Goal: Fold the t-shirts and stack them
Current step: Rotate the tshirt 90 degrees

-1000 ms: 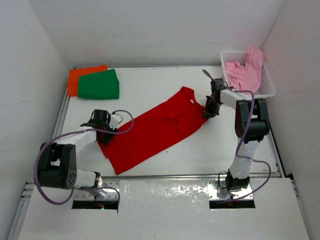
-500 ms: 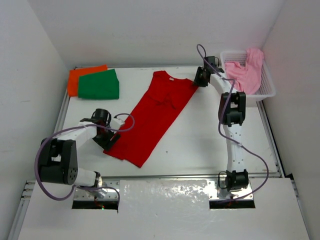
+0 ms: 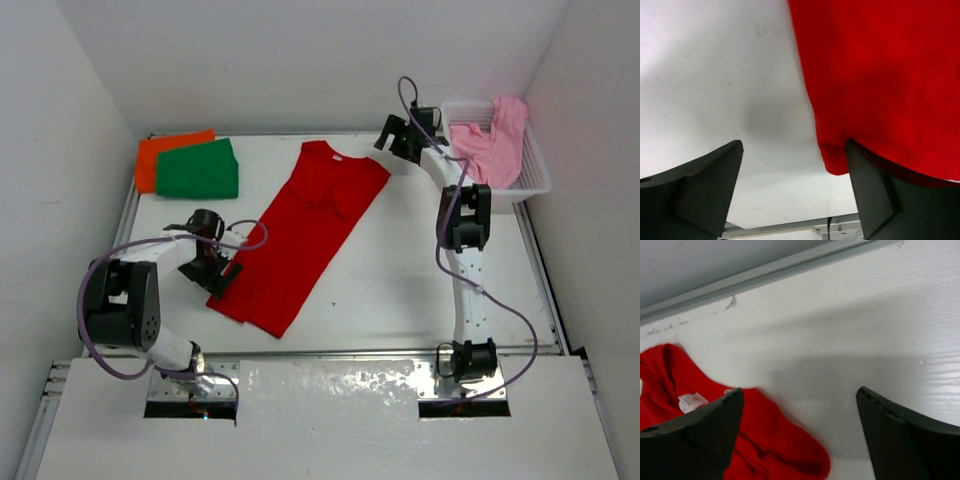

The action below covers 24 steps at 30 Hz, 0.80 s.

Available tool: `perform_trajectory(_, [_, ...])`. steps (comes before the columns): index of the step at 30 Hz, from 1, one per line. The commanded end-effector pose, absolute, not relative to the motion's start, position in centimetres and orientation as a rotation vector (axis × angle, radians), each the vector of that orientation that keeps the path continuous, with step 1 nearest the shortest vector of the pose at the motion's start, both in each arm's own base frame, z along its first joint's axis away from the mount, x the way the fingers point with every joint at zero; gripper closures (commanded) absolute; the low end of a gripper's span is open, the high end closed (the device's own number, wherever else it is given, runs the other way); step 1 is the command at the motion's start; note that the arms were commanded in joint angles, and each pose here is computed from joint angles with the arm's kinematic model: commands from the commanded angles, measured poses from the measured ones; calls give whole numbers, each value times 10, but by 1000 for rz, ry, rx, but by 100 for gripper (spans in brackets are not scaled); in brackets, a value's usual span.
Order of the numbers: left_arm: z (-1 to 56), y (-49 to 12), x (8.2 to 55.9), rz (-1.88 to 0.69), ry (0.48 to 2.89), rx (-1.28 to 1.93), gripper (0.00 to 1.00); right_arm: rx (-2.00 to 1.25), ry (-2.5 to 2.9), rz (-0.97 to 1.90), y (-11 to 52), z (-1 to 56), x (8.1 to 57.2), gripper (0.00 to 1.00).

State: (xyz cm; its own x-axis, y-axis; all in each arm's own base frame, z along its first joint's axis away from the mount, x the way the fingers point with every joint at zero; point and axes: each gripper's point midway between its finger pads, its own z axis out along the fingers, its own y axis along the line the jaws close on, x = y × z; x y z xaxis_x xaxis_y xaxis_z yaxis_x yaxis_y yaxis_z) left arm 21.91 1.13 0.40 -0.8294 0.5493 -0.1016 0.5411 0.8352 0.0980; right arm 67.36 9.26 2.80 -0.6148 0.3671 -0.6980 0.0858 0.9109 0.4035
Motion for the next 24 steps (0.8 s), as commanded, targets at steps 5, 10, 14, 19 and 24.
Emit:
perform_trajectory(5, [41,7,256,108,2769,737,16,225,2148,376,98,149,644,1])
perform_trajectory(10, [75,8,277,156,2661,599,15,154,2353,321,148,137,505,1])
perform_trajectory(14, [106,19,289,250,2556,445,6,161,2378,510,206,110,376,1])
perform_trajectory(19, [141,33,297,329,2405,276,0,235,2437,822,279,81,260,1])
perform_trajectory(24, [154,35,294,339,2353,265,0,352,2507,991,331,59,188,14])
